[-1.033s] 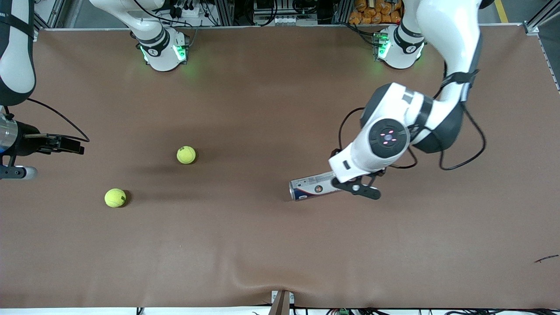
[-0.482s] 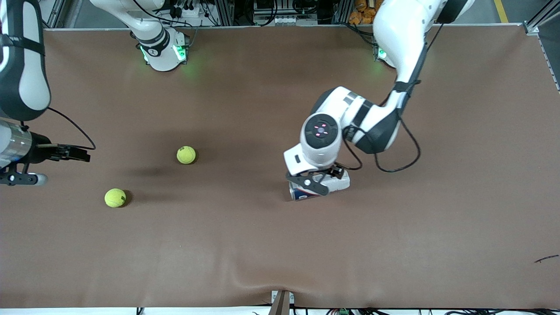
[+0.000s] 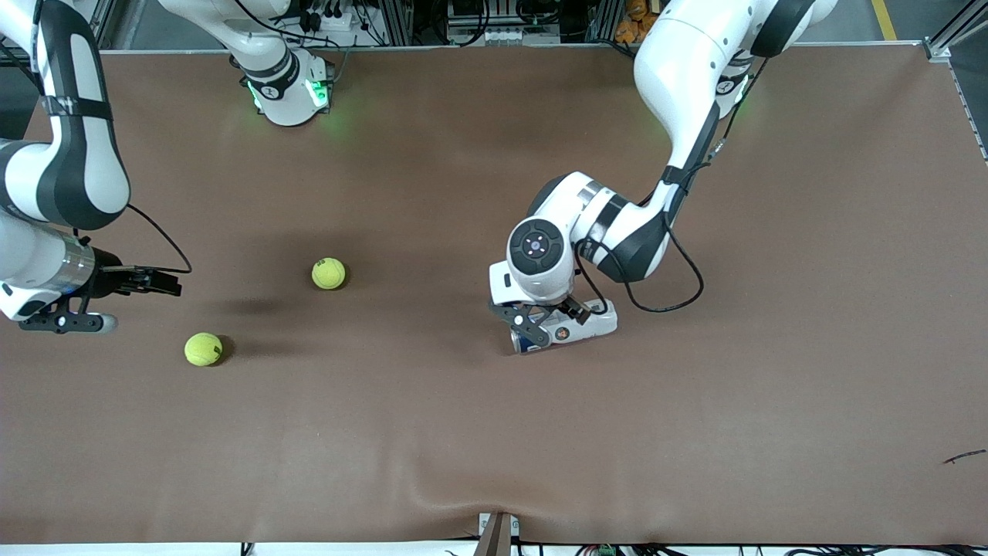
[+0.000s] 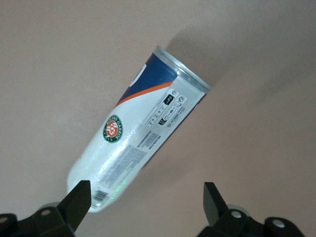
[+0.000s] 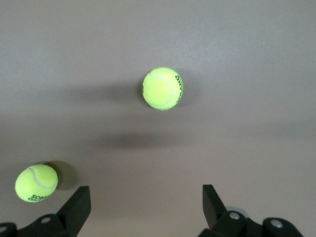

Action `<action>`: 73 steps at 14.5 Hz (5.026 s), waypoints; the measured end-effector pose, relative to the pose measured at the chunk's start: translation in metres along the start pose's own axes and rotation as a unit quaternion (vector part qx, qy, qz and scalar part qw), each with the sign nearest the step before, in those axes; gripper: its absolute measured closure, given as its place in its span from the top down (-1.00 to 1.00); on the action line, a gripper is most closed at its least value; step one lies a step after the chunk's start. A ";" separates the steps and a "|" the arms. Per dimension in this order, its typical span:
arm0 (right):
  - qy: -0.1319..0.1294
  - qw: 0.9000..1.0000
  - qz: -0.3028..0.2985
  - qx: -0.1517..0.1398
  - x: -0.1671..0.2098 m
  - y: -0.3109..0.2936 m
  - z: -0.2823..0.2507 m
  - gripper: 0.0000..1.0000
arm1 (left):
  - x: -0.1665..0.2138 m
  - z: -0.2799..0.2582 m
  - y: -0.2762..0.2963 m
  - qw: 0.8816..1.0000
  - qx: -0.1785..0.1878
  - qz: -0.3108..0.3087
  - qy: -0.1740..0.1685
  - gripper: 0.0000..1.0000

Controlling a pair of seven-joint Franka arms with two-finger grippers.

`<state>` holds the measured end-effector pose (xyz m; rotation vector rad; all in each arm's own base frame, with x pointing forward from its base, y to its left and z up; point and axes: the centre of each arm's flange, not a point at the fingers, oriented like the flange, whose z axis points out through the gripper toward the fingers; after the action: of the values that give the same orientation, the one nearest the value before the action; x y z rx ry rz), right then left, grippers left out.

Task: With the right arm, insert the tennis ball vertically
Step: 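Grasp the white can with the left gripper and tip it upright, then lower the right gripper onto the nearer tennis ball and grasp it, then lift the can with the left gripper while the right gripper lifts the ball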

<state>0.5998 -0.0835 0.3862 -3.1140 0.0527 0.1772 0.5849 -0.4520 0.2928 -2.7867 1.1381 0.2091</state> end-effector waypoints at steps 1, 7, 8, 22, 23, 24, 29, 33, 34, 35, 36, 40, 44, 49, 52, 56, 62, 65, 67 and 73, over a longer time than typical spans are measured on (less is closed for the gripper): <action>0.000 1.000 0.000 0.000 0.000 0.000 0.000 1.00 | 0.000 0.000 0.001 1.000 0.004 0.031 -0.001 1.00; 0.000 1.000 -0.002 0.000 0.000 -0.003 0.000 1.00 | 0.005 0.030 0.005 0.974 0.037 0.224 -0.025 1.00; 0.000 1.000 -0.003 0.000 0.000 -0.003 0.000 1.00 | 0.006 0.036 0.005 0.968 0.039 0.246 -0.031 1.00; 0.029 0.999 -0.016 -0.007 0.020 -0.015 0.033 1.00 | 0.010 0.091 -0.018 0.947 0.058 0.310 -0.061 1.00; 0.036 0.999 -0.020 -0.009 0.025 -0.014 0.042 1.00 | 0.010 0.097 -0.020 0.947 0.058 0.309 -0.064 1.00; 0.039 0.999 -0.024 -0.011 0.030 -0.014 0.052 1.00 | 0.010 0.103 -0.022 0.947 0.058 0.308 -0.068 1.00; 0.039 0.999 -0.030 -0.016 0.045 -0.011 0.096 1.00 | 0.010 0.114 -0.025 0.947 0.058 0.308 -0.074 1.00; 0.042 0.998 -0.030 -0.020 0.051 -0.010 0.121 1.00 | 0.010 0.118 -0.025 0.946 0.057 0.308 -0.077 0.91; 0.039 0.999 -0.030 -0.020 0.051 -0.009 0.128 1.00 | 0.010 0.119 -0.025 0.946 0.057 0.308 -0.077 0.88; 0.034 0.999 -0.030 -0.020 0.052 -0.009 0.135 1.00 | 0.010 0.119 -0.025 0.946 0.057 0.309 -0.078 0.86; 0.031 0.999 -0.031 -0.020 0.052 -0.009 0.140 1.00 | 0.009 0.120 -0.025 0.946 0.059 0.310 -0.079 0.86; 0.050 0.998 -0.039 -0.025 0.059 -0.008 0.147 1.00 | 0.009 0.120 -0.027 0.943 0.070 0.315 -0.084 0.72; 0.053 0.995 -0.077 -0.032 0.072 0.003 0.155 1.00 | 0.010 0.119 -0.025 0.943 0.070 0.315 -0.084 0.46; 0.043 0.995 -0.080 -0.033 0.075 0.015 0.174 1.00 | 0.015 0.111 -0.011 0.948 0.078 0.300 -0.071 0.44; 0.041 0.995 -0.080 -0.033 0.075 0.015 0.175 1.00 | 0.024 0.096 0.004 0.953 0.087 0.289 -0.038 0.45; 0.040 0.995 -0.080 -0.032 0.075 0.015 0.178 1.00 | 0.033 0.079 0.024 0.961 0.088 0.263 0.004 0.44; 0.037 0.996 -0.079 -0.032 0.076 0.015 0.187 0.99 | 0.047 0.048 0.050 0.970 0.084 0.206 0.094 0.42; 0.039 0.996 -0.079 -0.032 0.078 0.015 0.185 0.40 | 0.052 0.025 0.073 0.973 0.068 0.170 0.142 0.42; 0.044 0.995 -0.079 -0.033 0.080 0.015 0.181 0.33 | 0.055 0.011 0.089 0.973 0.054 0.140 0.178 0.42; 0.057 0.994 -0.085 -0.032 0.096 0.007 0.152 0.33 | 0.065 -0.020 0.157 0.947 -0.003 0.055 0.317 0.42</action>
<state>0.6780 -0.0904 0.2242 -3.1686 -0.2206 -0.0016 0.5220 -0.6109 0.2911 -2.8698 1.3996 -0.7311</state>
